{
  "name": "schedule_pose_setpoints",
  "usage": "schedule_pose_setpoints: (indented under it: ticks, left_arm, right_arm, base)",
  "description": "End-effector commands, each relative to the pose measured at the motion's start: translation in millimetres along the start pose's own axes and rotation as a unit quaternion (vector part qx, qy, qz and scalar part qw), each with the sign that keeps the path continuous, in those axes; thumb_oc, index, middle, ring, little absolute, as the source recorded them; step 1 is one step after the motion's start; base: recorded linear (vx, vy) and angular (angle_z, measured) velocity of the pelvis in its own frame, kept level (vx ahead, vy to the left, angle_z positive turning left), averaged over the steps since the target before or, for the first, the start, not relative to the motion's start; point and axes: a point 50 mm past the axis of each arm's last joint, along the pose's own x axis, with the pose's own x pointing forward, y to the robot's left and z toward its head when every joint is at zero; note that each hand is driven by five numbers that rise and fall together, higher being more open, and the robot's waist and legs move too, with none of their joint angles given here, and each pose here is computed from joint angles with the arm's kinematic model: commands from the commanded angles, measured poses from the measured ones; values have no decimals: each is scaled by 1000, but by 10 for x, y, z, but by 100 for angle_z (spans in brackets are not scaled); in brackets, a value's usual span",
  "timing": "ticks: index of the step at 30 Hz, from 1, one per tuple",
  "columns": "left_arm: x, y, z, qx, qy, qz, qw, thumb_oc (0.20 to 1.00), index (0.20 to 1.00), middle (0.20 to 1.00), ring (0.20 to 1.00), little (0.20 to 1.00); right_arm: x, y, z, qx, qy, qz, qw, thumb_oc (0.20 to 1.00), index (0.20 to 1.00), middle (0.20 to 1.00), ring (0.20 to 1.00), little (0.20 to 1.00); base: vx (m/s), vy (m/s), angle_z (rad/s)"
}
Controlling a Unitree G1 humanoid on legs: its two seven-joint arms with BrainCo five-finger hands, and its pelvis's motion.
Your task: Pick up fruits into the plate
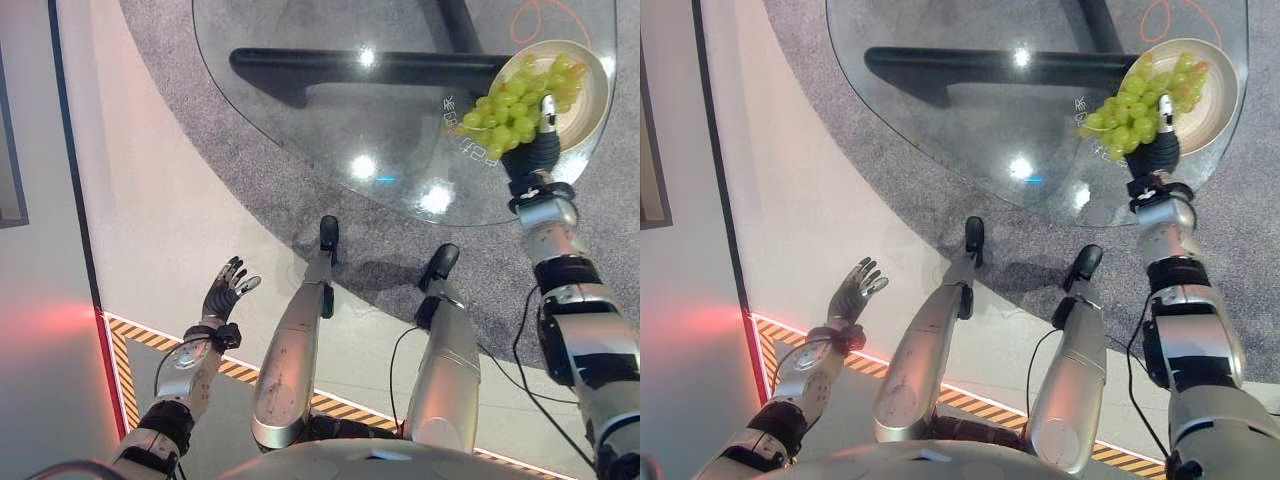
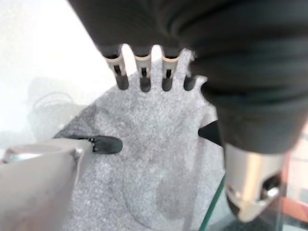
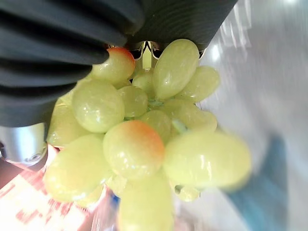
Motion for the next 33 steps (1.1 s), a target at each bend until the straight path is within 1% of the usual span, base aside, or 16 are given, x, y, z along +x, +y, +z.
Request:
schedule_pose_setpoints:
  ticks: [1,4,5,7,9,12,13,14,17,19,22,24,29,31,32,33]
  left_arm:
    - [-111,81,-90,16,12,12,1000,1000,1000,1000,1000,1000]
    - [-129,122,-102,17,17,16,1000,1000,1000,1000,1000,1000]
    - [-133,140,-102,21,16,18,999,1000,1000,1000,1000,1000]
    - [-138,154,-93,24,16,19,999,1000,1000,1000,1000,1000]
    - [-140,161,-85,32,16,19,999,1000,1000,1000,1000,1000]
    - [-159,197,-89,38,23,18,999,1000,1000,1000,1000,1000]
    - [-157,199,-84,40,24,17,999,1000,1000,1000,1000,1000]
    - [-157,204,-73,46,23,16,999,1000,1000,1000,1000,1000]
    - [-166,210,-60,54,22,13,998,1000,1000,1000,1000,1000]
    - [-169,222,-55,59,23,13,998,1000,1000,1000,1000,1000]
    - [-171,228,-48,69,27,15,997,1000,1000,1000,1000,1000]
    - [-180,231,-60,72,30,17,997,1000,1000,1000,1000,1000]
    - [-197,248,-60,82,34,18,996,1000,1000,1000,1000,1000]
    - [-204,273,-62,84,36,23,996,1000,1000,1000,1000,1000]
    - [-184,271,-33,84,30,24,996,1000,1000,1000,1000,1000]
    - [-206,283,-72,85,38,30,995,1000,1000,1000,1000,1000]
  right_arm:
    - [44,-71,566,-106,-70,-30,991,200,200,200,200,200]
    - [51,-99,620,-168,-61,-64,982,200,200,200,200,200]
    - [48,-143,625,-218,-46,-99,970,200,200,200,200,200]
    - [36,-200,662,-272,-35,-126,953,200,200,200,200,200]
    - [30,-253,686,-297,-16,-155,942,200,200,200,200,200]
    - [-21,-436,613,-325,58,-213,920,200,200,200,200,200]
    - [-42,-492,593,-337,82,-228,910,476,476,476,476,476]
    - [-75,-566,579,-353,110,-251,895,1000,1000,1000,1000,1000]
    - [-127,-662,580,-384,150,-283,866,1000,1000,1000,1000,1000]
    - [-175,-732,586,-419,182,-314,832,1000,1000,1000,1000,1000]
    - [-253,-827,656,-488,207,-363,767,1000,1000,1000,1000,1000]
    - [-274,-846,680,-495,215,-379,752,1000,1000,1000,1000,1000]
    - [-272,-839,804,-555,190,-400,704,1000,1000,1000,1000,1000]
    - [-222,-768,901,-605,145,-402,672,1000,1000,1000,1000,1000]
    - [-206,-746,924,-605,139,-403,673,1000,1000,1000,1000,1000]
    - [-192,-714,930,-626,117,-405,656,1000,1000,1000,1000,1000]
  base:
    - [46,-4,0]
    - [40,-9,0]
    - [33,-17,0]
    - [18,-11,0]
    - [29,-35,1]
    - [100,-66,2]
    - [11,-55,0]
    - [-68,-33,-1]
    - [-4,-56,1]
    - [34,-67,1]
    - [-3,-36,3]
    - [0,-15,2]
    - [0,0,0]
    - [-58,-1,3]
    - [0,0,0]
    - [-93,22,-1]
